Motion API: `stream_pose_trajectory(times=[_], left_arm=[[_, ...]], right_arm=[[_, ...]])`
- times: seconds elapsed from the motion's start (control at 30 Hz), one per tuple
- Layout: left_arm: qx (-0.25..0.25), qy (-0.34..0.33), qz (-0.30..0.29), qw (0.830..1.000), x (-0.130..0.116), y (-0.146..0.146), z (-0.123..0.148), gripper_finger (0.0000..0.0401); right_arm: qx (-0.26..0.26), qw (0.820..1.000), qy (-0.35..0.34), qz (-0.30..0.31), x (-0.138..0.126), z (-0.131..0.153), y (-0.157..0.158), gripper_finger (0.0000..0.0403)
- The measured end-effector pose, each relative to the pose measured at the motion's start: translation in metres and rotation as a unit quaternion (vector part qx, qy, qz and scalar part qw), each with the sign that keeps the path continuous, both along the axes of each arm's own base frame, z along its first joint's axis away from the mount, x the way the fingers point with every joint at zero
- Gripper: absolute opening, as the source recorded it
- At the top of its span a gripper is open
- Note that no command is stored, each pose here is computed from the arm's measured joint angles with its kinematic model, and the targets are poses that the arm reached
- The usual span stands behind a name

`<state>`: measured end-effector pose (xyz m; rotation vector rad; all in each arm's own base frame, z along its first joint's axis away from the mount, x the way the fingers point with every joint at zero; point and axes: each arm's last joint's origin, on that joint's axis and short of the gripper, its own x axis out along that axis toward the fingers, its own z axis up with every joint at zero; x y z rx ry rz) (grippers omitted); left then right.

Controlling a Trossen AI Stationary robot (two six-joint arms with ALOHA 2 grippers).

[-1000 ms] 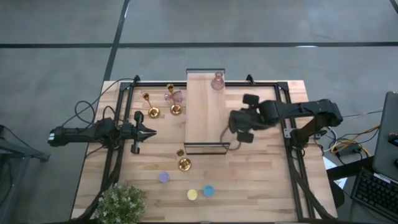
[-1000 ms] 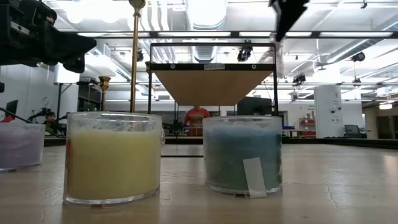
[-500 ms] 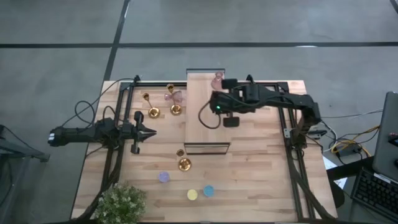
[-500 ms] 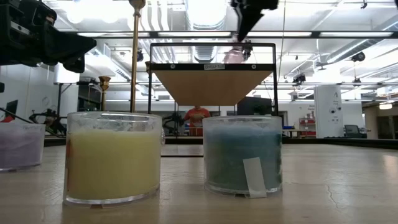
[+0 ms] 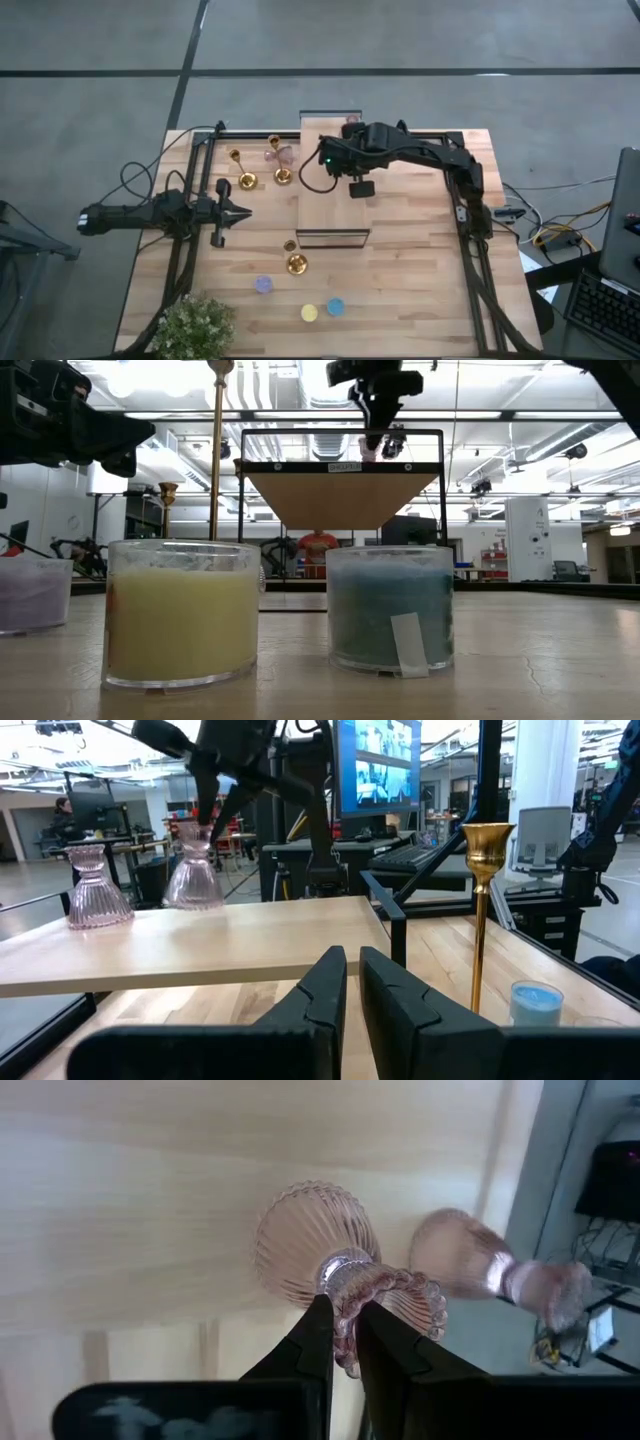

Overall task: Pick & Place candle stick holders
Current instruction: Put the bottom purple glass candle holder on the shelf

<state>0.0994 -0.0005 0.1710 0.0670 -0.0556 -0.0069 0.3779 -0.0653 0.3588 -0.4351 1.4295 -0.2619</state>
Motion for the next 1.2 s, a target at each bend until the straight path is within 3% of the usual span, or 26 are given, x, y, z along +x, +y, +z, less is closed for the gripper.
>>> stream_pose_trajectory(times=[1.2], left_arm=[[0.0, 0.0, 0.0, 1.0, 0.0, 0.0, 0.0, 0.0037]], right_arm=[[0.024, 1.0, 0.006, -0.003, 0.004, -0.009, -0.011, 0.0029]])
